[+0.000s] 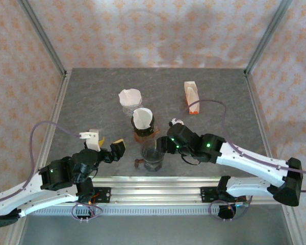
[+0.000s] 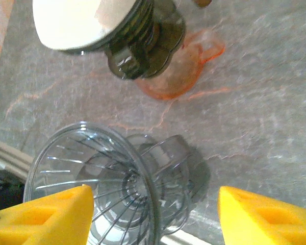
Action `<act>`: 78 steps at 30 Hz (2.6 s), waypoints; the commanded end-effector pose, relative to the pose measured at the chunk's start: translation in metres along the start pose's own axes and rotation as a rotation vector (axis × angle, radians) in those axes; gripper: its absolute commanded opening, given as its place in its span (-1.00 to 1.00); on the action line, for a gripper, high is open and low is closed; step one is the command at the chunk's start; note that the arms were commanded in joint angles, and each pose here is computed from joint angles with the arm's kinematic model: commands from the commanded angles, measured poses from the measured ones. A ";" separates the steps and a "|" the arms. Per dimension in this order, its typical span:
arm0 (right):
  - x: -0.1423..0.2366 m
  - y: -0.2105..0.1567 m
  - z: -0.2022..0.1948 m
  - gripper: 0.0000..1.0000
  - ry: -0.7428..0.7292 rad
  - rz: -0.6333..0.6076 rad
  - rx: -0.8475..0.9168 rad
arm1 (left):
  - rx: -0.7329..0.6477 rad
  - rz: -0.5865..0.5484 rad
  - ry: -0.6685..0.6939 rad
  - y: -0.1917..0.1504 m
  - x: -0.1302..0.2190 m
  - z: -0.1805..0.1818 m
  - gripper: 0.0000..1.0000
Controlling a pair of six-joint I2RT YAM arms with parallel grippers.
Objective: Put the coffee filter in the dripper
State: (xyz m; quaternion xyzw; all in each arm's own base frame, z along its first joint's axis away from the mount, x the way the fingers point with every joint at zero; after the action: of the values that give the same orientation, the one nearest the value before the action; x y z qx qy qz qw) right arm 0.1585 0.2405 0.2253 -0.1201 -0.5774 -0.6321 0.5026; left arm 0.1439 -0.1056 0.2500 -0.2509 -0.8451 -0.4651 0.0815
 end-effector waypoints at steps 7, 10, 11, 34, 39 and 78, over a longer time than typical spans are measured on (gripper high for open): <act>0.030 0.038 -0.067 -0.01 -0.244 -0.140 -0.035 | -0.006 -0.001 0.000 -0.005 -0.007 -0.002 0.99; 0.026 0.063 -0.092 -0.05 -0.280 -0.180 -0.082 | -0.006 0.001 -0.005 -0.006 -0.009 -0.004 0.99; 0.023 0.073 -0.102 -0.06 -0.294 -0.187 -0.101 | -0.008 0.004 -0.006 -0.006 -0.009 -0.005 0.99; -0.092 0.196 -0.246 -0.29 -0.565 -0.089 -0.210 | -0.024 0.020 0.015 -0.014 -0.017 -0.005 0.99; -0.107 0.200 -0.254 -0.30 -0.529 -0.091 -0.264 | -0.027 0.027 0.018 -0.015 -0.018 -0.005 0.99; -0.075 0.182 -0.246 -1.00 -0.541 -0.098 -0.271 | -0.006 0.033 0.009 -0.014 -0.018 -0.006 0.99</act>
State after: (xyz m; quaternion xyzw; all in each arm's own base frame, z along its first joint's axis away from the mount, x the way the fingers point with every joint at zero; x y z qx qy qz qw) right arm 0.4540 0.1101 0.1920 -0.3154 -0.5993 -0.6718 0.3001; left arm 0.1492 -0.1256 0.2342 -0.2743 -0.8327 -0.4721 0.0920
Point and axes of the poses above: each hand's point on the last joint's axis, 136 mm out from that joint toward the fingers, its own x axis back along the fingers, its own z axis along the line the jaws close on, y = z × x, the point moved 4 cm from there along x, back along the fingers, and after that the axes turned 13 degrees about x, right-handed, at the moved point
